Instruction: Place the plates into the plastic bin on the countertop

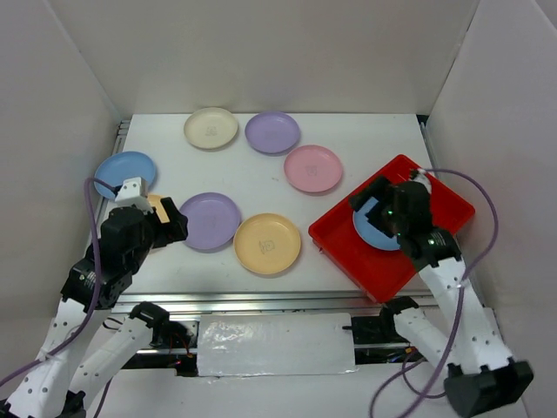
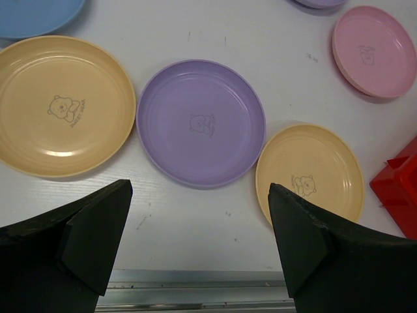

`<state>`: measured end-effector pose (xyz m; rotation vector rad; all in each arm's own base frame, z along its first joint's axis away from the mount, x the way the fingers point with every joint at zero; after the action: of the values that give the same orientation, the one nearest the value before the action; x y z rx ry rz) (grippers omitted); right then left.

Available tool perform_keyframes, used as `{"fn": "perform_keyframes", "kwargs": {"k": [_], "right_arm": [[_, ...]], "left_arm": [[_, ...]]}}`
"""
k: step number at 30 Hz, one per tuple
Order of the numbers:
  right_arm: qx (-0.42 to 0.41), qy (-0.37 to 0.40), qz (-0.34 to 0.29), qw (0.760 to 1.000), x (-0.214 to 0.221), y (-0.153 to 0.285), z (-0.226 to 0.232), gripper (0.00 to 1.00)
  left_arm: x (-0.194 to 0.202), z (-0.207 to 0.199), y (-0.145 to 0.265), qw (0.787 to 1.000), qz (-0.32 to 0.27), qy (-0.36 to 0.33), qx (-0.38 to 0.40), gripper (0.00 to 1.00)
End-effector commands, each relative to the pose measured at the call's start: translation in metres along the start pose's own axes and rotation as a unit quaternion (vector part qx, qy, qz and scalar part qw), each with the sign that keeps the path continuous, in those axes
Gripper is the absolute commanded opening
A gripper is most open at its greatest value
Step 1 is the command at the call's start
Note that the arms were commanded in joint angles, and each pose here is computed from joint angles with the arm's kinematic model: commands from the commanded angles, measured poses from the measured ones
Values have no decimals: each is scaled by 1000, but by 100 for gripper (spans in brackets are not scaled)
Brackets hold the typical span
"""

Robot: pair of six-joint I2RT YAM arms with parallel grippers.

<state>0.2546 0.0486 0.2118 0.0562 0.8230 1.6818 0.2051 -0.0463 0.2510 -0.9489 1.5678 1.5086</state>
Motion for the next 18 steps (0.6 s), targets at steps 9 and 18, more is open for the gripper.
{"fn": "perform_keyframes", "kwargs": {"k": [9,18], "right_arm": [[-71,450,261,851,245,6,48,100],[-15,621,233,748,338,-41,43,100]], "left_arm": [[-4,0,-9,1000,2,-7,-8,99],[-2,0,-12,1000,10,-9,-12,99]]}}
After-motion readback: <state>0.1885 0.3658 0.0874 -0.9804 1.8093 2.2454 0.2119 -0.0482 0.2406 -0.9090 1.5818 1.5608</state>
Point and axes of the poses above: each gripper's point midway between its finger pads, its own y axis back along the fingers, its own z axis along the line the jaws close on, x = y × z, the point moved 1 cm from there along y, back along the fingers, and after that the axes turned 15 degrees about -y, right-handed, at the moved point
